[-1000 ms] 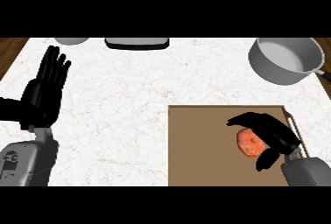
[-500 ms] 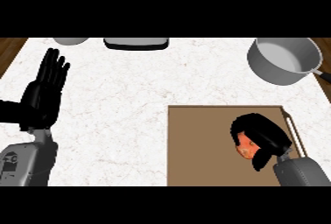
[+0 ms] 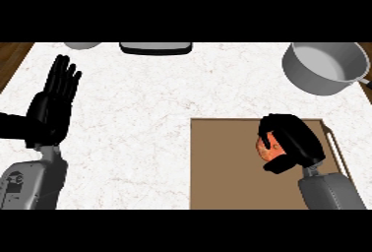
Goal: Pick the squash from the tray and place it in the pot
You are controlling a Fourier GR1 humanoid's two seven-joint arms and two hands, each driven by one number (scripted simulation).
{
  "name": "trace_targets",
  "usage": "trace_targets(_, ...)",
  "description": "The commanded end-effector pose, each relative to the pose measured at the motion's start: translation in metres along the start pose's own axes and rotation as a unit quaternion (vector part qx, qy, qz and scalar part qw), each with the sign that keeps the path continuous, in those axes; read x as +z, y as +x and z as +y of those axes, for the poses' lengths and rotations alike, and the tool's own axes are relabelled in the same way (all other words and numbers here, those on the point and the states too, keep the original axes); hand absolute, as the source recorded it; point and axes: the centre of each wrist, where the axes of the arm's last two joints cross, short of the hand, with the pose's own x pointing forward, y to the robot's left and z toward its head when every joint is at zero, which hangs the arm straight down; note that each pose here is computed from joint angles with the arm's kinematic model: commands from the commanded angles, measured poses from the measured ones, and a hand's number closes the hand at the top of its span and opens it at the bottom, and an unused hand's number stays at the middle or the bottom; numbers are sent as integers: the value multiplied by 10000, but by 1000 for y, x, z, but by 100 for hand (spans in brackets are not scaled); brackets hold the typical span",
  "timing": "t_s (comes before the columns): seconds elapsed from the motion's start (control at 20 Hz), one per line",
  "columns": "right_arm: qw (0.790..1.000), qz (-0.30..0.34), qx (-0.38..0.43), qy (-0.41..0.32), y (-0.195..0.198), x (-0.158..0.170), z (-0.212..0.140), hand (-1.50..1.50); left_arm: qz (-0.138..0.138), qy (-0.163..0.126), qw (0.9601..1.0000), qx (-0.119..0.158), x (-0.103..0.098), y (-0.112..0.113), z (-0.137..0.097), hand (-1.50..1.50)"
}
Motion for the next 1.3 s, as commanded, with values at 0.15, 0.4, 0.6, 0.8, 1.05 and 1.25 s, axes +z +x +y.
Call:
trace_targets(0.15,9694,2221,-289,-1006,44,-80,-28,150,-177,-421,9989,82,-9,8,-24,0)
trace_targets(0.4,9068,3658,219,-2082,56,-116,-76,150,-170,-483,9987,58,-10,9,-27,0)
trace_targets(0.6,8464,4331,522,-3055,77,-144,-111,150,-110,-470,9988,72,-9,7,-28,0)
trace_targets(0.8,7877,4811,979,-3721,84,-164,-137,150,-96,-433,9990,71,-3,-2,-28,0)
trace_targets(1.05,7426,5186,1085,-4097,64,-178,-155,150,-21,-156,9999,-27,-8,4,-20,0)
trace_targets(1.25,7457,5371,1020,-3810,45,-174,-166,150,-21,40,10000,-2,-8,-1,-17,0)
